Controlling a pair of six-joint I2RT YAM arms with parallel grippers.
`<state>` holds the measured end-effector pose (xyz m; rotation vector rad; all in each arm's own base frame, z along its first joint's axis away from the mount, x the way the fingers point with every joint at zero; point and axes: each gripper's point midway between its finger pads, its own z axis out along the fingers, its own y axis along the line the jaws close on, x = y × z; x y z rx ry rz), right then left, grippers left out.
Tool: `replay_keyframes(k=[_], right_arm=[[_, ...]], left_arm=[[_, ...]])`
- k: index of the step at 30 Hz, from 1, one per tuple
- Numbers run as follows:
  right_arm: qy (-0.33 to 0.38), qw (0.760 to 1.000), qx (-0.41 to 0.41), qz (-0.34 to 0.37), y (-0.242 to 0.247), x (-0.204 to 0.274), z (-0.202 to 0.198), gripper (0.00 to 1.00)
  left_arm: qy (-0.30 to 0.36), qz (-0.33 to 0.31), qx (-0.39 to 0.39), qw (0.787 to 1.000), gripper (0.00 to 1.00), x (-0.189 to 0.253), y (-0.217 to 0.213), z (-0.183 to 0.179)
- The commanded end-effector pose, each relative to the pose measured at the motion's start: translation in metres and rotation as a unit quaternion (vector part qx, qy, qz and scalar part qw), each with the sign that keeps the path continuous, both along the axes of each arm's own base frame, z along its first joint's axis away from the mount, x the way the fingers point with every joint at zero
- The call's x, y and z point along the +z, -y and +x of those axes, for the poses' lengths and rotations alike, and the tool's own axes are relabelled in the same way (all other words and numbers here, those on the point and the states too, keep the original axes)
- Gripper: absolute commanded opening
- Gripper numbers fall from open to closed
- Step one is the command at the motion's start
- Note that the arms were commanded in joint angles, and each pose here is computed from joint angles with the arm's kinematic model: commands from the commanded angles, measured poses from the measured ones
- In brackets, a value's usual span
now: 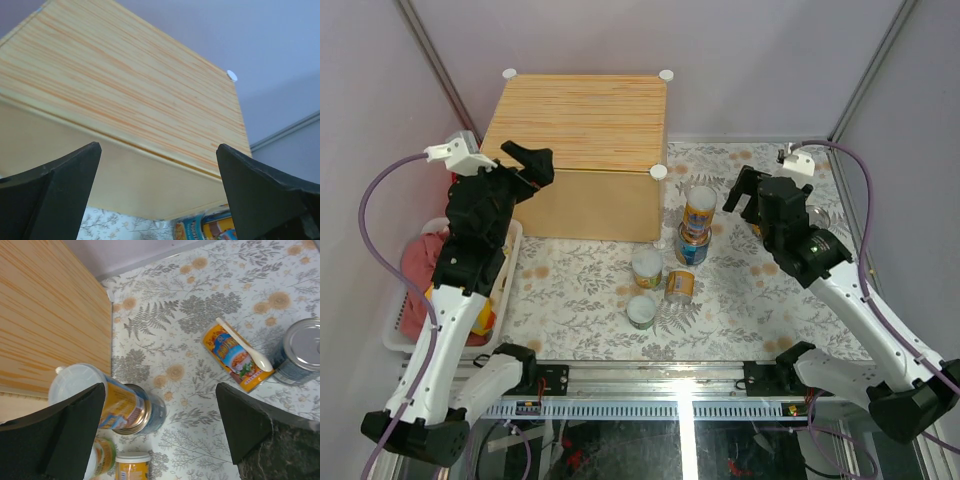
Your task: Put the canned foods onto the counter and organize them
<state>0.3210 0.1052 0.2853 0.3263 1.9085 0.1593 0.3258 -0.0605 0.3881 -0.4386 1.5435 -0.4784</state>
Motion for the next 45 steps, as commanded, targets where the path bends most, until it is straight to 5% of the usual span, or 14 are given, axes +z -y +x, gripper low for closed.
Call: replay_keyframes(k=[1, 8, 13, 19, 45], right_arm=[[0.011, 0.999, -0.008, -0.034, 0.014, 0.014, -0.004, 0.99], [0.089, 0.990, 0.103, -0.037, -0.008, 0.032, -0.018, 0.95], [0.042, 0.984, 0.155, -0.079, -0.016, 0.015, -0.024, 0.89], [0.043, 0.966, 0.251, -0.039, -0.051, 0.003, -0.038, 0.91], [0.064, 0.957, 0.281, -0.032, -0.084, -0.026, -0.002, 0.90]], left_arm=[[0.062, -0.025, -0.039, 0.997, 1.00, 0.052, 0.021, 0.003], [0.050, 0.008, -0.099, 0.994, 1.00, 0.070, 0.071, 0.009], [0.012, 0.035, -0.140, 0.989, 1.00, 0.062, 0.107, 0.006], [-0.033, 0.057, -0.175, 0.982, 1.00, 0.044, 0.131, -0.012], [-0.077, 0.113, -0.074, 0.988, 1.00, 0.013, 0.088, -0.015]])
